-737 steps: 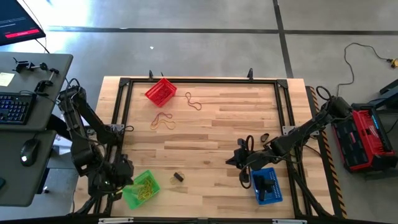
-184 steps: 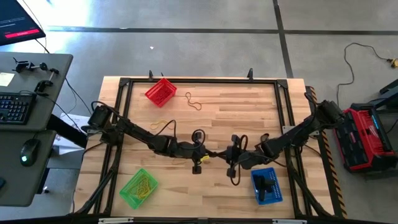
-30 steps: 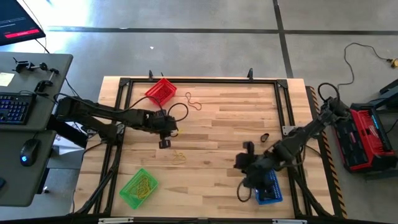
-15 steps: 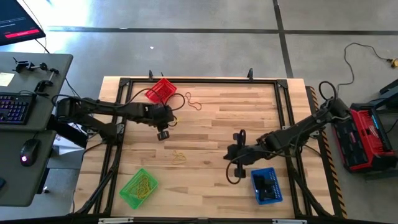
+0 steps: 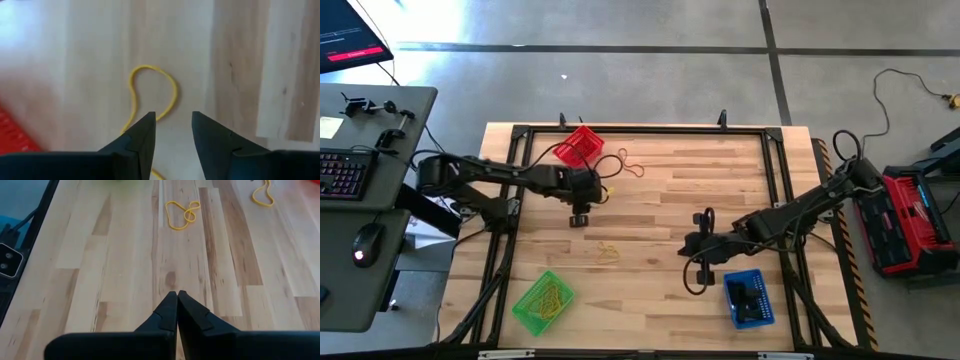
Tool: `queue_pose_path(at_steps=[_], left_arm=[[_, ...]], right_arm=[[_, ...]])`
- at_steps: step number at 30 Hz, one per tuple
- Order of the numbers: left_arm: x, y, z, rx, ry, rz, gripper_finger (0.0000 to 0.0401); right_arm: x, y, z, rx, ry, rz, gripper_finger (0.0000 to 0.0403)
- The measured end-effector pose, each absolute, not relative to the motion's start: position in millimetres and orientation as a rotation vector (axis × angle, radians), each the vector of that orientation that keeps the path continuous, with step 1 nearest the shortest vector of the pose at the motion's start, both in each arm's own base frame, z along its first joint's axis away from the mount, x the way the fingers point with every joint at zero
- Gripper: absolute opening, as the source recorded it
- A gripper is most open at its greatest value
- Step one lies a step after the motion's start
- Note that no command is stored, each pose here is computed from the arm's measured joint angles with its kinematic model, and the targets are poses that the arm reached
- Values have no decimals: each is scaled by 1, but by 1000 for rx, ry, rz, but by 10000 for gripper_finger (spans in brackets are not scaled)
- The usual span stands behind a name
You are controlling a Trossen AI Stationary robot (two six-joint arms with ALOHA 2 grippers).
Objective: Sort rubber bands into baskets
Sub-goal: Put the yellow rubber band into the green basket
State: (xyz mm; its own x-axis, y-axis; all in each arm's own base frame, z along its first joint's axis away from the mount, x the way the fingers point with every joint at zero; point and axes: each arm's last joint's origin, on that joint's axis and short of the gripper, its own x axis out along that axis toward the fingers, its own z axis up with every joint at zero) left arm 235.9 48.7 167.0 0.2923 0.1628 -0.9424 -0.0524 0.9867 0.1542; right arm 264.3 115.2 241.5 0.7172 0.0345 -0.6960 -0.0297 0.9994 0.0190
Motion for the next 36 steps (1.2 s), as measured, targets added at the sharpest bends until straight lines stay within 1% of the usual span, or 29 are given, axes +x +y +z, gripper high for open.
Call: queue_pose_path(at_steps=[4, 12, 20, 24, 29, 31, 36], left_arm=[[239, 47, 159, 142, 1303, 94, 119], [248, 50, 138, 182, 1352, 134, 118], [252, 51, 128, 178, 1381, 104, 113], [252, 50, 122, 221, 1415, 62, 82], [253, 47, 126, 247, 1387, 44, 15], [252, 45, 132, 264, 1364, 54, 6], [248, 35, 152, 275, 1285, 66, 2]], right_arm=[[264, 115, 242, 7, 767, 36, 0], [264, 115, 242, 8, 767, 36, 0], [265, 116, 242, 6, 762, 39, 0], [266, 116, 243, 13, 743, 38, 0], [267, 116, 244, 26, 732, 35, 0], [267, 116, 244, 14, 730, 38, 0], [269, 117, 247, 7, 699, 49, 0]])
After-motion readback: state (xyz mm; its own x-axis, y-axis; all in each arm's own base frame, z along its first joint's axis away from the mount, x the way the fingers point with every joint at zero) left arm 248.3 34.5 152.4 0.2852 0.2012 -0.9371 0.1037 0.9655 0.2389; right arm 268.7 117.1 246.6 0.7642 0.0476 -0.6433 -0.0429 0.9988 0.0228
